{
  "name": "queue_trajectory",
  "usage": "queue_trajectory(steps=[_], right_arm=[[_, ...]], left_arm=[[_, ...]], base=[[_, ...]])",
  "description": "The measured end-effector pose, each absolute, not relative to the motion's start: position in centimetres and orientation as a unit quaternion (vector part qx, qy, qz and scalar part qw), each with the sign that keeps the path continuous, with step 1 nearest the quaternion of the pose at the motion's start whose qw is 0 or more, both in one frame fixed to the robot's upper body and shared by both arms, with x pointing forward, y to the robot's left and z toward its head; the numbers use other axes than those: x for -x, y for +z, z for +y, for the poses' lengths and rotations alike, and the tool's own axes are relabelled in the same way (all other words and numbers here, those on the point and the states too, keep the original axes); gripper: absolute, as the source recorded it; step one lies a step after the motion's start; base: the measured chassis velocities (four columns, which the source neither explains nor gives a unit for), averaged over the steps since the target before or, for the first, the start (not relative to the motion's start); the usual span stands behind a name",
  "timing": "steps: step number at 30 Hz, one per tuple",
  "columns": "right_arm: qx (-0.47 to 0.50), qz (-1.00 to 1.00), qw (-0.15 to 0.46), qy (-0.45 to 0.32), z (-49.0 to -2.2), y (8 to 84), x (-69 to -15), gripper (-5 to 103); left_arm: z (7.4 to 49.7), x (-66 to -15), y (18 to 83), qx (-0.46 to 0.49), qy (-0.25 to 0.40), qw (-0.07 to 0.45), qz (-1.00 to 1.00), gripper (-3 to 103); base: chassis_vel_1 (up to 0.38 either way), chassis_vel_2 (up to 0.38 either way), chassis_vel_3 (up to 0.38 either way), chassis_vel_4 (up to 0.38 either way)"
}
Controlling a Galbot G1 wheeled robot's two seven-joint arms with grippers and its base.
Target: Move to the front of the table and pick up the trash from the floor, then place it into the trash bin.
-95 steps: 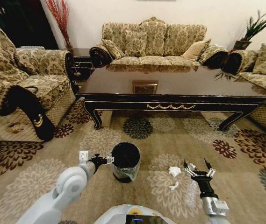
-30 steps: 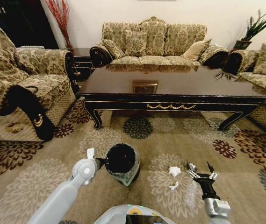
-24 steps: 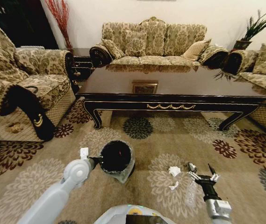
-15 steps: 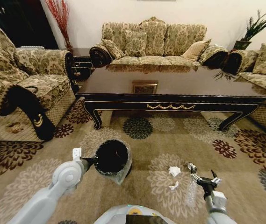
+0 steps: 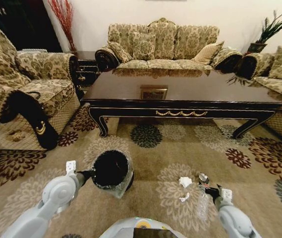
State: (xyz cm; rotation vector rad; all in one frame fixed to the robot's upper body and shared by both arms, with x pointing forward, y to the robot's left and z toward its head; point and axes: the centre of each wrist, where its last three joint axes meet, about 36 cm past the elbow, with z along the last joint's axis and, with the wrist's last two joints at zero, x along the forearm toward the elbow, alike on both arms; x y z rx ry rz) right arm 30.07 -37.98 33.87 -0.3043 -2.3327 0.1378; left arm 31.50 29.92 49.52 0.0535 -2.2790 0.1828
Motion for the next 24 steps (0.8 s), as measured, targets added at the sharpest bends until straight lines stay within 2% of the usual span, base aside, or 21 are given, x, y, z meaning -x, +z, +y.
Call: queue_trajectory(steps=[6,24], right_arm=[[0.128,-0.89,0.436,0.04,-38.7,32.7,-29.5,100],[0.135,-0.868,0.476,0.045,-39.8,27.9,-31.0,100]], left_arm=[[29.3,-31.6,49.0,-0.004,0.066,0.417,-0.906,0],[27.7,-31.6,48.1,0.006,0.051,0.427,-0.903,0]], base=[[0.0,0.0,0.0,0.0],[0.0,0.0,0.0,0.0]])
